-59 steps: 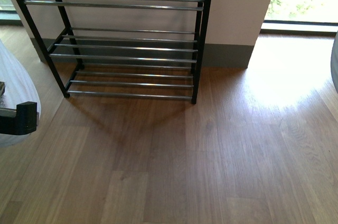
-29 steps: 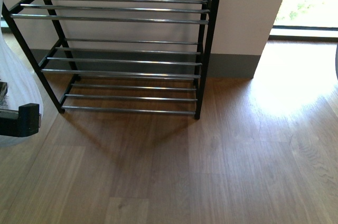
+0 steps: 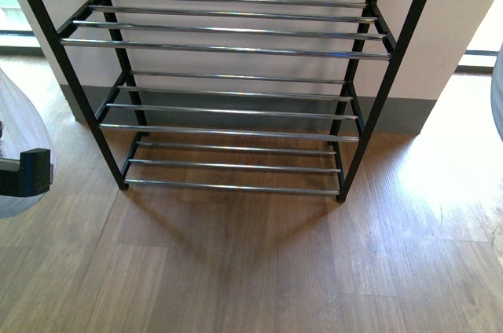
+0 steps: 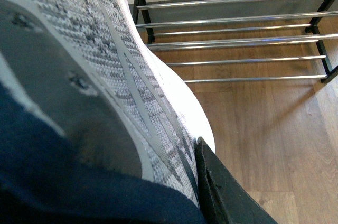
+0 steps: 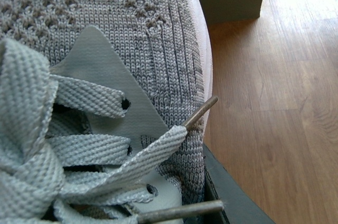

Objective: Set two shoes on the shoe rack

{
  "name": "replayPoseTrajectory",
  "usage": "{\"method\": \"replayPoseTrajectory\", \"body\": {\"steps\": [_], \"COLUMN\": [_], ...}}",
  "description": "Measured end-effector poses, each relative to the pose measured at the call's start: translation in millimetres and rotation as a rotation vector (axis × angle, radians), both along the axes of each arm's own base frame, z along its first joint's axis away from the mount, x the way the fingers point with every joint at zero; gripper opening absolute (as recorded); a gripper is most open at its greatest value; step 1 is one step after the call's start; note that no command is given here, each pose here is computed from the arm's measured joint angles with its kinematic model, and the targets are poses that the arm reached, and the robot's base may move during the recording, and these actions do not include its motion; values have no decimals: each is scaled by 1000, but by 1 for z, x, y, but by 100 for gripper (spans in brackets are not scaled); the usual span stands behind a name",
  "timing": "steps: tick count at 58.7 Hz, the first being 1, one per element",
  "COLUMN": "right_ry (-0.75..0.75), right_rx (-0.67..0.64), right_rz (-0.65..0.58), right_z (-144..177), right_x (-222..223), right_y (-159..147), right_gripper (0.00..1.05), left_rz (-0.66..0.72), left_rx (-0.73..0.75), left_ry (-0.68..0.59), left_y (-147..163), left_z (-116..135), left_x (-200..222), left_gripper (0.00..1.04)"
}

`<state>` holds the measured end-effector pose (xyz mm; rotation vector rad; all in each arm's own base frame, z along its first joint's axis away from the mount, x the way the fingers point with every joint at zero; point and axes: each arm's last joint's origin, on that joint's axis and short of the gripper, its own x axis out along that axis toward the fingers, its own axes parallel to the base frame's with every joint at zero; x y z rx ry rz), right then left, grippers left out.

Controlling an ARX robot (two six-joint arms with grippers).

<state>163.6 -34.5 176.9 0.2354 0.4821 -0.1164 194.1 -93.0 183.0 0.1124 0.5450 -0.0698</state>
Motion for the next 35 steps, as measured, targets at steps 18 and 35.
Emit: {"method": "replayPoseTrajectory", "body": {"steps": [18,35], "right_ry": [0,0], "right_rx": [-1,-1], "right_rz": [-1,-2], "right_z": [0,0], "right_x": [0,0], "right_y": [0,0], "right_gripper": [5,5], "left_rz": [-7,-7], "left_rx": [-3,-3], "left_ry": [2,2], "left_y": [0,0], "left_z": [0,0], "left_x": [0,0], "left_gripper": [2,2]}}
